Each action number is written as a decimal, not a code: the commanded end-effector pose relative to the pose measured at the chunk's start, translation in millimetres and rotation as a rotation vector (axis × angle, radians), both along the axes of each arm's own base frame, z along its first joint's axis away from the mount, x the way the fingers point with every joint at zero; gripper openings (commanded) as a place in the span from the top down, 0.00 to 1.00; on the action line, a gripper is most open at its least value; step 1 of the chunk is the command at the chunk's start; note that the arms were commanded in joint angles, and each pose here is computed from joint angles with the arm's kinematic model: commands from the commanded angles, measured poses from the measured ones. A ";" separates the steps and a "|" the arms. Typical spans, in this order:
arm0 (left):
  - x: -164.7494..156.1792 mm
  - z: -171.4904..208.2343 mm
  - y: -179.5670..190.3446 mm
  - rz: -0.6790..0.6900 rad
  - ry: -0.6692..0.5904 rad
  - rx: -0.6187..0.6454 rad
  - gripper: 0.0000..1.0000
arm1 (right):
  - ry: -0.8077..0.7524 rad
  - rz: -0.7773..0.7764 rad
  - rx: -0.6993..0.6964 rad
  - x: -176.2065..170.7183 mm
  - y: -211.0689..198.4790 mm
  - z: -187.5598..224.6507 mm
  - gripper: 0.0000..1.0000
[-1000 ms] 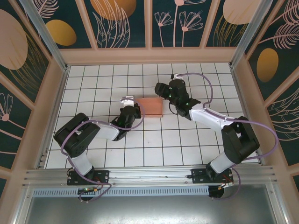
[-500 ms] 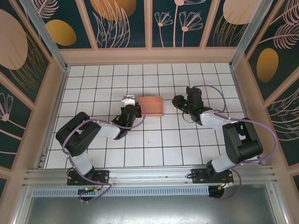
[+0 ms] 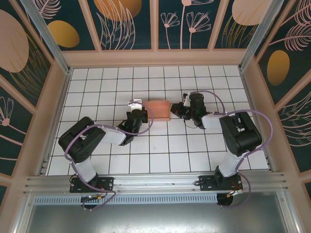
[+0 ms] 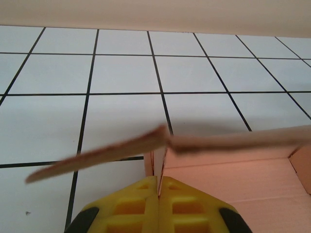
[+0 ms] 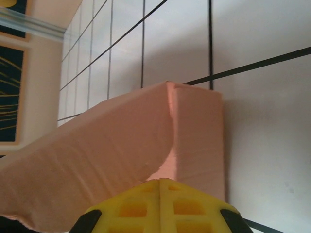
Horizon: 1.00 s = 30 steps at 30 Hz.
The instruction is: Fold the paper box
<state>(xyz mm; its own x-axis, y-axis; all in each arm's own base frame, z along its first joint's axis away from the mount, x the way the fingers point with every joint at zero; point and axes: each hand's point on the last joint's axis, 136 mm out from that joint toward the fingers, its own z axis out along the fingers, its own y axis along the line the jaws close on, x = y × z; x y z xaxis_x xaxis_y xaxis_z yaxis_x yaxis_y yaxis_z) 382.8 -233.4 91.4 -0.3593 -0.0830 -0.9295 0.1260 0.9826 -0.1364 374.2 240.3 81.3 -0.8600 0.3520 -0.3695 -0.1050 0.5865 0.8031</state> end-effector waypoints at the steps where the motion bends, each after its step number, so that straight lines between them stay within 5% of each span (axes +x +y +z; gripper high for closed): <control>1: -4.9 -21.7 1.8 -0.007 0.054 0.080 1.00 | -0.032 0.051 0.085 3.7 14.7 14.6 1.00; 12: -4.6 -22.0 0.6 -0.007 0.056 0.083 1.00 | -0.020 -0.146 0.008 8.3 -39.5 6.2 1.00; 30: -4.4 -22.0 1.8 -0.008 0.057 0.101 1.00 | -0.015 0.036 0.049 12.0 32.0 3.5 1.00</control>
